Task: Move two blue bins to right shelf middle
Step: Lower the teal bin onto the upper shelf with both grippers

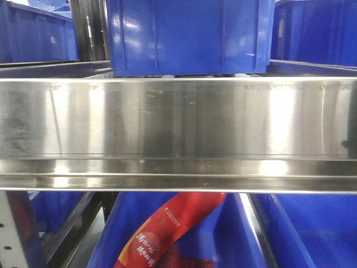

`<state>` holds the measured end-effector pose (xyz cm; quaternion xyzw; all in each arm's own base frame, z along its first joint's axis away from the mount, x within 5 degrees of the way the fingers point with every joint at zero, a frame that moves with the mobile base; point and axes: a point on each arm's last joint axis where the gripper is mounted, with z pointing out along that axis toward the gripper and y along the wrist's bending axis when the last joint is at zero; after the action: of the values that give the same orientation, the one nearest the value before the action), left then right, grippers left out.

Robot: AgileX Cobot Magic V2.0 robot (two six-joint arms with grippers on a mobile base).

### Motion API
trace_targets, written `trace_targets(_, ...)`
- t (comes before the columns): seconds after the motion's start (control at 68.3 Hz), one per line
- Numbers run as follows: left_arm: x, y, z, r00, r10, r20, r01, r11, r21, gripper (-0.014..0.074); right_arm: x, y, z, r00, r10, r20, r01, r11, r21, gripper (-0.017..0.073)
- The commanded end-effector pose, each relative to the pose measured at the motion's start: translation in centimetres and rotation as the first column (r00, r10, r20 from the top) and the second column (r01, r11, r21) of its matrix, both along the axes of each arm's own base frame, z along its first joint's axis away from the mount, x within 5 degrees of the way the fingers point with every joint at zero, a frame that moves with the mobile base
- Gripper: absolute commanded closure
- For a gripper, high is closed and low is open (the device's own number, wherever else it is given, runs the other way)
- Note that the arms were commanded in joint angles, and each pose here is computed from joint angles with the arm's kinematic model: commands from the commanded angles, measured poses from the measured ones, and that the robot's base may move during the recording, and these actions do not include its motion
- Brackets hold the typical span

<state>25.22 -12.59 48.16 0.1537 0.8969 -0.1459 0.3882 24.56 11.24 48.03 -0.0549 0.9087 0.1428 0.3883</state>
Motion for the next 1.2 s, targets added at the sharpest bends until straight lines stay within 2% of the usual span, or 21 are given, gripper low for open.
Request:
trace_targets(0.0,-0.6,-0.5,-0.3,0.999,-0.042,-0.016,0.042,0.998,-0.037,0.0704,0.4,-0.3,-0.6,0.999,-0.028,0.018,0.028,0.999,-0.021,0.0713)
trace_targets(0.117,0.1,-0.8,-3.0,0.996,-0.038,-0.084,0.037,0.999,-0.009,0.0704,1.0,0.0,-2.8,0.999,-0.025,-0.027,0.024,0.999,-0.046,0.0713)
trace_targets(0.395,1.2,-1.2,-7.7,0.989,-0.021,-0.148,0.023,1.000,0.015,0.0704,2.5,0.7,-8.6,0.999,-0.015,-0.052,0.012,0.998,-0.066,0.0713)
trace_targets(0.644,1.3,-1.2,-10.4,0.979,-0.015,-0.203,0.024,0.999,0.043,0.0701,2.8,0.8,-11.2,0.998,-0.011,-0.062,0.006,0.997,-0.081,0.0713)
trace_targets(0.688,1.3,-1.2,-10.5,0.979,-0.016,-0.203,0.025,0.999,0.044,0.0687,2.8,0.8,-11.3,0.998,-0.011,-0.064,0.006,0.997,-0.083,0.0713)
trace_targets(0.776,1.4,-1.3,-10.7,0.977,-0.015,-0.211,0.026,0.999,0.048,0.0586,2.8,0.8,-11.4,0.998,-0.011,-0.068,0.005,0.996,-0.084,0.0699)
trace_targets(0.805,1.4,-1.3,-10.8,0.977,-0.015,-0.213,0.026,0.998,0.049,0.0541,2.8,0.8,-11.4,0.998,-0.011,-0.069,0.005,0.996,-0.085,0.0678)
trace_targets(0.908,1.4,-1.3,-10.8,0.976,-0.015,-0.215,0.026,0.998,0.050,0.0326,2.6,0.7,-11.5,0.996,-0.014,-0.093,0.005,0.995,-0.096,0.0495)
trace_targets(0.996,1.4,-1.3,-10.7,0.977,-0.016,-0.214,0.027,0.998,0.049,0.0132,2.5,0.7,-11.5,0.994,-0.016,-0.107,0.005,0.995,-0.103,0.0278)
trace_targets(1.039,1.4,-1.3,-10.6,0.978,-0.016,-0.209,0.026,0.999,0.047,0.0020,2.4,0.6,-11.6,0.993,-0.018,-0.117,0.005,0.994,-0.107,0.0140)
trace_targets(1.083,1.3,-1.3,-10.4,0.979,-0.016,-0.202,0.026,0.999,0.044,-0.0027,2.4,0.6,-11.6,0.992,-0.019,-0.125,0.005,0.994,-0.111,0.0032)
trace_targets(1.113,1.2,-1.2,-10.1,0.981,-0.017,-0.193,0.025,0.999,0.040,-0.0019,2.3,0.5,-11.6,0.992,-0.020,-0.126,0.005,0.993,-0.115,-0.0022)
trace_targets(1.186,0.8,-1.0,-9.1,0.986,-0.020,-0.164,0.025,0.999,0.026,-0.0004,2.0,0.4,-11.4,0.991,-0.021,-0.130,0.006,0.993,-0.118,-0.0010)
